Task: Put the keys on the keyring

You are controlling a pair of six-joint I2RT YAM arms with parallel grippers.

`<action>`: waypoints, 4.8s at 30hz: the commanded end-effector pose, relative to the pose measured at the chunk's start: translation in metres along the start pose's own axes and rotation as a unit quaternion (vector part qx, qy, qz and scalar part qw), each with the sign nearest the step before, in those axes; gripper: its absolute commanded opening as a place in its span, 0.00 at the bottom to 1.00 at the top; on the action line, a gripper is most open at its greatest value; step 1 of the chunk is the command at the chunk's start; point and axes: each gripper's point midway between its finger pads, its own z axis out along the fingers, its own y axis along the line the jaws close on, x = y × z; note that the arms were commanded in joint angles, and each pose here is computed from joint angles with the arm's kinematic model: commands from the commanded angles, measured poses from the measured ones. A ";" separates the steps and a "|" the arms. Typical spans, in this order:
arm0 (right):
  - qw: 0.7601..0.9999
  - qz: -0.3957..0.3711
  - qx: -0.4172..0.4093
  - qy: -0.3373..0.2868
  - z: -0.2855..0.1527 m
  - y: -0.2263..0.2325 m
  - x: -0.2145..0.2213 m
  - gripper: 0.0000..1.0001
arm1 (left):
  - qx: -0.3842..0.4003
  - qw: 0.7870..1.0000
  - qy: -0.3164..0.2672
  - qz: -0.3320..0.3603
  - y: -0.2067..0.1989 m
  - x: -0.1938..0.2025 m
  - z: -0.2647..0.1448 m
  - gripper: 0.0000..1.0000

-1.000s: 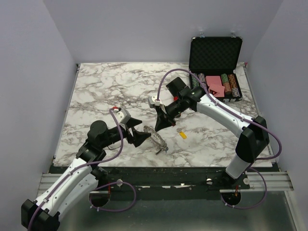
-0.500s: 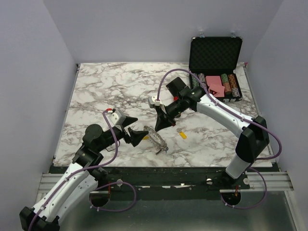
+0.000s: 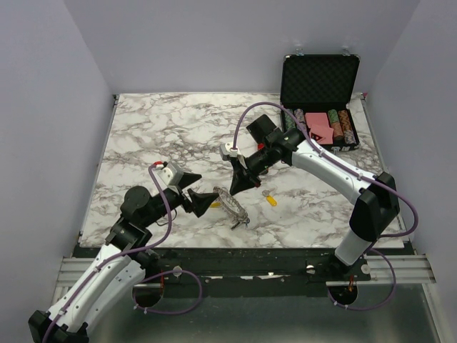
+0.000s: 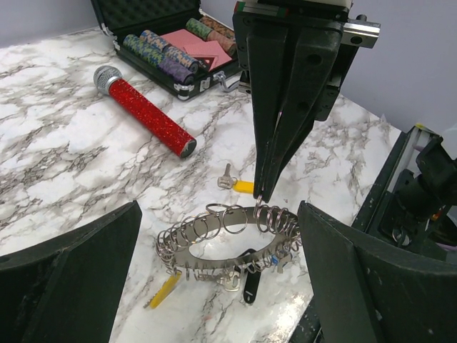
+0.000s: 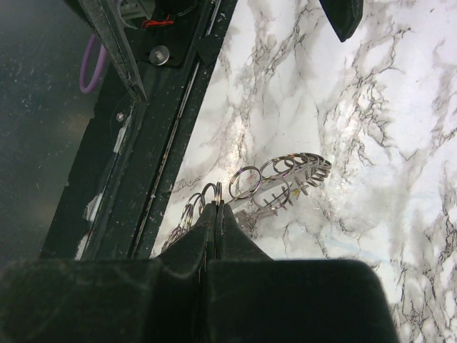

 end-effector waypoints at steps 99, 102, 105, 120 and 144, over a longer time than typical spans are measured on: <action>1.000 -0.022 -0.012 -0.005 -0.003 0.006 -0.008 0.00 | 0.055 0.998 -0.022 0.021 -0.017 -0.002 0.001 0.96; 1.000 -0.022 -0.013 -0.004 -0.003 0.007 -0.008 0.00 | 0.055 0.998 -0.023 0.021 -0.017 -0.003 0.001 0.96; 1.000 -0.023 -0.013 -0.004 -0.003 0.006 -0.008 0.00 | 0.056 0.998 -0.023 0.021 -0.017 -0.003 0.001 0.96; 1.000 -0.022 -0.015 -0.002 -0.003 0.006 -0.007 0.00 | 0.055 0.998 -0.022 0.021 -0.016 -0.002 0.001 0.96; 1.000 -0.024 -0.019 0.000 -0.002 0.006 -0.006 0.00 | 0.055 0.998 -0.023 0.021 -0.016 -0.002 0.002 0.96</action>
